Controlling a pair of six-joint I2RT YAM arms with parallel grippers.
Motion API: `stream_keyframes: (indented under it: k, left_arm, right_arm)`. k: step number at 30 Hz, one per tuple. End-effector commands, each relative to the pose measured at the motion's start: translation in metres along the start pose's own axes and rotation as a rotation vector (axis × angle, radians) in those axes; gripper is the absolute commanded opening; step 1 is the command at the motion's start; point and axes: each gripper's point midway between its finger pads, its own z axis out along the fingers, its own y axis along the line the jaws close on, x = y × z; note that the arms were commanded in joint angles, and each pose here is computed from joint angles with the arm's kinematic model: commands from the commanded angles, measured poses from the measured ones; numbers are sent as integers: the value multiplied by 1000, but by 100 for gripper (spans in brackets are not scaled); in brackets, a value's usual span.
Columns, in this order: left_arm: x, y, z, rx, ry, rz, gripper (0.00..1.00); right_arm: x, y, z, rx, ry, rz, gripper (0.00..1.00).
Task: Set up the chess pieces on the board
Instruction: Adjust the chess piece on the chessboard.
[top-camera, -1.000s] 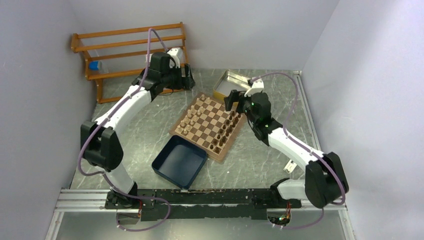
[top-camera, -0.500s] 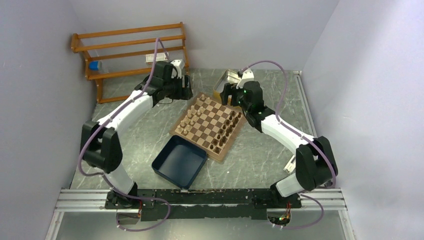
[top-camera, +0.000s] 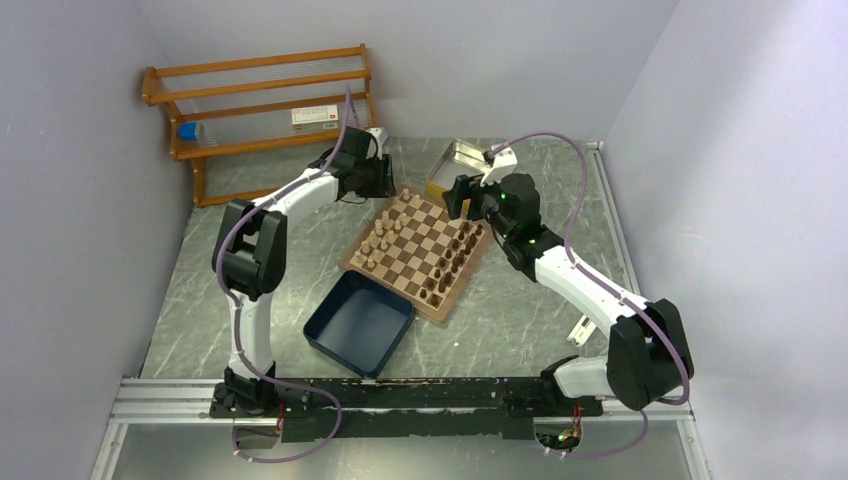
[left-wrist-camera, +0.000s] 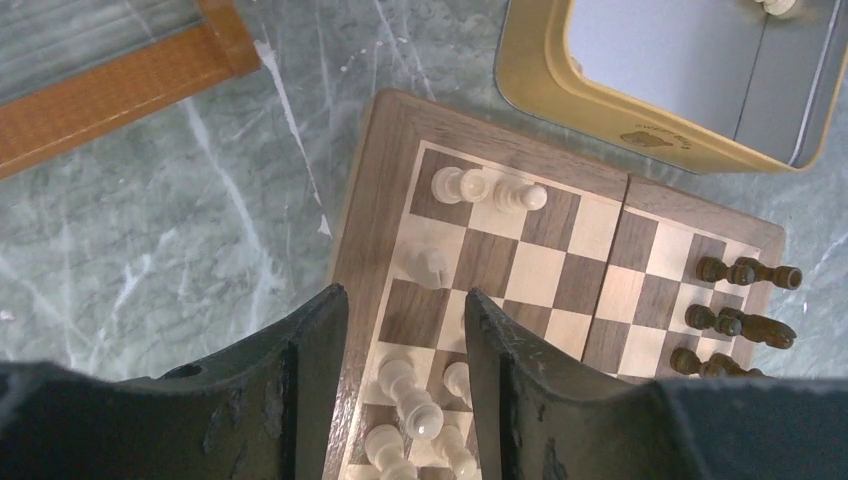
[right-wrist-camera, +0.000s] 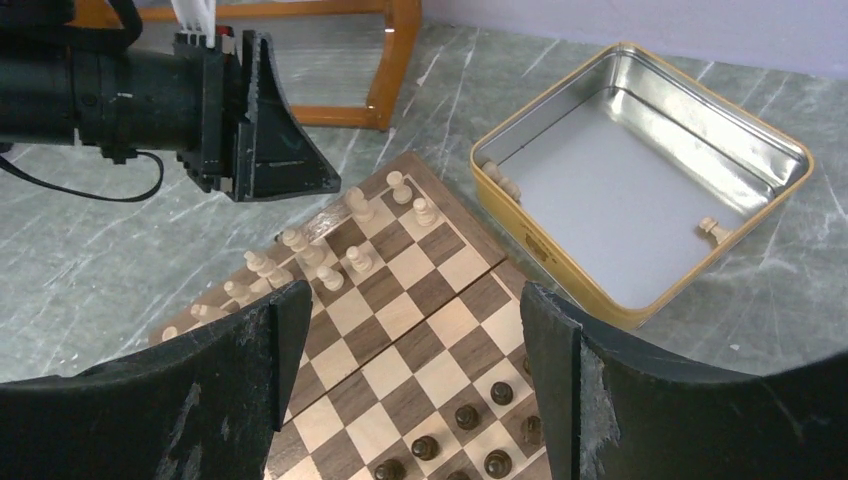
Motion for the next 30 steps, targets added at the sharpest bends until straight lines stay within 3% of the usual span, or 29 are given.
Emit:
stream_keyframes:
  k: [1,30]
  left_arm:
    - [-30,-21,2,94,-81,30,51]
    - [-3,-28,35,183,10,-11,61]
  right_arm:
    - [-6,5,-4,-23,-34,1,80]
    - [-10,0,-7,2,-61,2,85]
